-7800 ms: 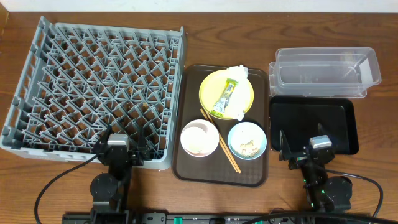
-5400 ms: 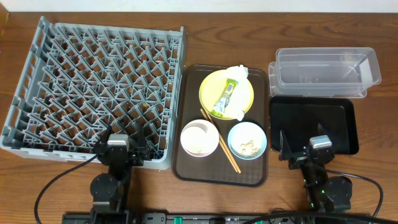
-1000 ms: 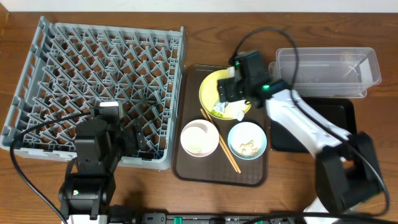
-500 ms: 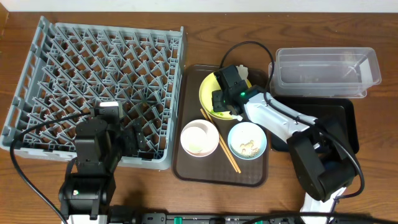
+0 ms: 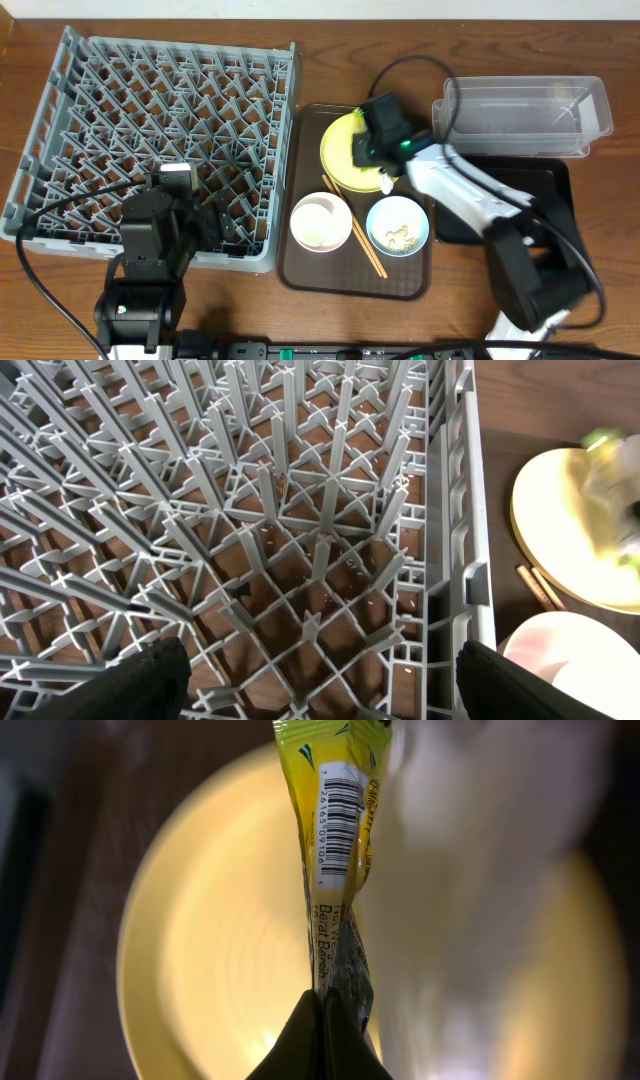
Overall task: Sort waste into correct bins and load items into the dishwasher
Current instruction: 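Carry the wrapper with the right gripper and drop it in the clear bin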
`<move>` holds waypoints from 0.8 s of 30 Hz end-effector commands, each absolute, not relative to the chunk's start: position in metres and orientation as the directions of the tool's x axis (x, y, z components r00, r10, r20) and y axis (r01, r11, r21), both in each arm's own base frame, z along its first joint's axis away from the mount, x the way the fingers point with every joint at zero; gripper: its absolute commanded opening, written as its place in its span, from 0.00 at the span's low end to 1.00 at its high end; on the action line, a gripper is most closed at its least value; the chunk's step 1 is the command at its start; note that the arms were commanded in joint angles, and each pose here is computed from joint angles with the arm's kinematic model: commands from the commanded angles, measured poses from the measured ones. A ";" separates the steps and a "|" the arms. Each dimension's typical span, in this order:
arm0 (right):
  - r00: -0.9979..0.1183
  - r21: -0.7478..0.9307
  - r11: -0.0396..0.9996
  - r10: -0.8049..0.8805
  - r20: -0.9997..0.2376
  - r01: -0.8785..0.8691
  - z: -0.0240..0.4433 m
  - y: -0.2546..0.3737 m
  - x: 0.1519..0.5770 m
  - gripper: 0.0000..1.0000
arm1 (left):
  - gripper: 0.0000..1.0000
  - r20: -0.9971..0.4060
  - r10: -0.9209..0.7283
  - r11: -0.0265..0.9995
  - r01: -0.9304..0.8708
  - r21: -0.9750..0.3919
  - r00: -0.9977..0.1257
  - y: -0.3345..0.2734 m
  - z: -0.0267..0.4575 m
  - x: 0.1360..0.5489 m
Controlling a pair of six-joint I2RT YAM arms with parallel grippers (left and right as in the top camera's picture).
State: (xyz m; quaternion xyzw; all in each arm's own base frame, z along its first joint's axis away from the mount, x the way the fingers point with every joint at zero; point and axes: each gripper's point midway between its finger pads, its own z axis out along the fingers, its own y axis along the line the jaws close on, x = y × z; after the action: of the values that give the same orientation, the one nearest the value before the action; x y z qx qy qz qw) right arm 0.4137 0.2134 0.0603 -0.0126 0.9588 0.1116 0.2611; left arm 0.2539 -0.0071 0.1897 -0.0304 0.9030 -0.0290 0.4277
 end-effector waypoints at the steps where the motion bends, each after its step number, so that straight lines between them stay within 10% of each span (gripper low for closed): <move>1: -0.742 0.241 0.970 0.169 -0.649 0.010 0.140 0.170 0.449 0.01 | 0.88 -0.786 -0.088 0.996 -0.034 -0.085 -0.612 -0.006 0.201 0.256; 16: -0.434 0.380 0.669 0.721 -0.541 0.638 0.155 -0.032 0.451 0.02 | 0.88 -0.786 -0.088 0.996 -0.034 -0.085 -0.612 -0.006 0.201 0.256; 21: -0.408 0.416 0.681 0.711 -0.573 0.603 0.162 -0.042 0.466 0.67 | 0.88 -0.786 -0.088 0.996 -0.034 -0.085 -0.611 -0.006 0.201 0.256; 24: -0.494 0.444 0.807 0.590 -0.638 0.391 0.185 -0.014 0.485 0.72 | 0.88 -0.786 -0.088 0.996 -0.034 -0.085 -0.611 -0.006 0.201 0.256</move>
State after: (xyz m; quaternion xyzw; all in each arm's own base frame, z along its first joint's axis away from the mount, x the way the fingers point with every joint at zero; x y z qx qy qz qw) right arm 0.4752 -0.0362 0.1699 0.3686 0.8368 0.0851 0.3959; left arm 0.2540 -0.0071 0.1898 -0.0303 0.9028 -0.0289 0.4280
